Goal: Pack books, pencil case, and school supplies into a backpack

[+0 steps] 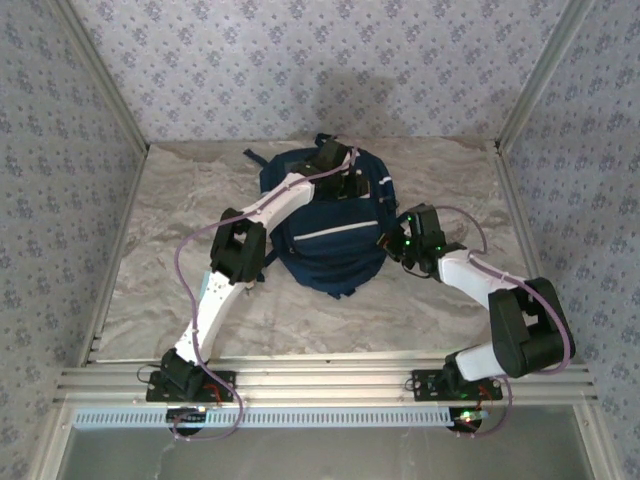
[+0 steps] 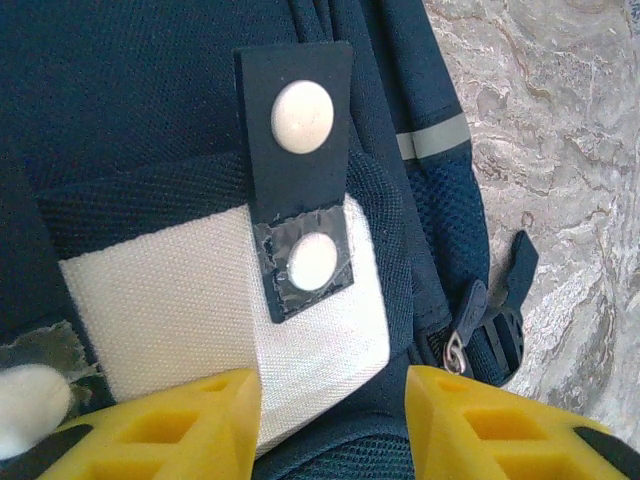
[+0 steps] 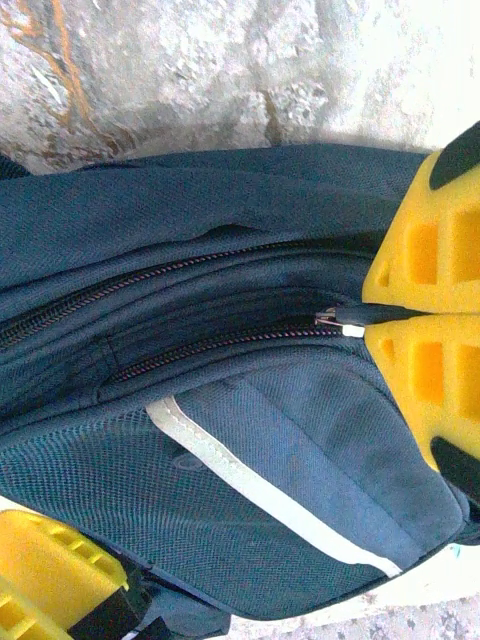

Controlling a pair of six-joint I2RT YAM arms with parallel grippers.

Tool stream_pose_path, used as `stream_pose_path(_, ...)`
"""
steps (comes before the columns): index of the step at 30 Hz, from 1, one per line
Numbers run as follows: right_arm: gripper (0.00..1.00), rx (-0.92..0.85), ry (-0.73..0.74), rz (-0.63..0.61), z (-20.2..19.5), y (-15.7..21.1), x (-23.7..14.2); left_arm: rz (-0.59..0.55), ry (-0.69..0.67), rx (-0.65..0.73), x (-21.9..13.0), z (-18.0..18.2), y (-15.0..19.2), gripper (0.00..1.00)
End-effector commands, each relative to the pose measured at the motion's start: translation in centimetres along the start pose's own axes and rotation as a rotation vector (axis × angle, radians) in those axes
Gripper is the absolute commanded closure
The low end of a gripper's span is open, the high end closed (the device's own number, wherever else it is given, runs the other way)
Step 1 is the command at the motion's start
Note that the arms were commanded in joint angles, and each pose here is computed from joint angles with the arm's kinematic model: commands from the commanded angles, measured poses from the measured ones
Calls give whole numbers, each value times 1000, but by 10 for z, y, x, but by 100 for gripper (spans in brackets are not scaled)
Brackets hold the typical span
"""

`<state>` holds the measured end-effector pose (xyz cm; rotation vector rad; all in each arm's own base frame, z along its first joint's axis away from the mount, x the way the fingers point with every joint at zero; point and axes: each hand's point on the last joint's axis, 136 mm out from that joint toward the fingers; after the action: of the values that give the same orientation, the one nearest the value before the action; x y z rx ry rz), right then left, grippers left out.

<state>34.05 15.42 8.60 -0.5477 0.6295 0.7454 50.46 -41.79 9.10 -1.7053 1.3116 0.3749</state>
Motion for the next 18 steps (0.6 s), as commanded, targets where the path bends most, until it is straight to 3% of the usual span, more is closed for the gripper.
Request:
stream_pose_path(1, 88, -1, -9, 62, 7, 17, -10, 61, -187, -26, 18, 61, 26, 53)
stream_pose_path(6, 62, -167, 50, 43, 11, 10, -38, 40, -167, 25, -17, 41, 7, 47)
stream_pose_path(14, 59, -611, 42, 94, 35, -12, -35, 91, -119, 98, -87, 1, 3, 42)
stream_pose_path(18, 60, -657, 53, 161, 42, -16, -18, 119, -103, 116, -108, -11, 17, 41)
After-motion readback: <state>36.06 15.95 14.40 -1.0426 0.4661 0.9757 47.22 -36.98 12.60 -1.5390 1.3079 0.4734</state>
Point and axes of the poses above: each hand's point on the last joint's axis, 136 mm out from that joint toward the fingers, its own x axis out along the fingers, its own z axis along the line the jaws close on, y = z × x, and after that the axes turned 4 degrees about x, right-handed
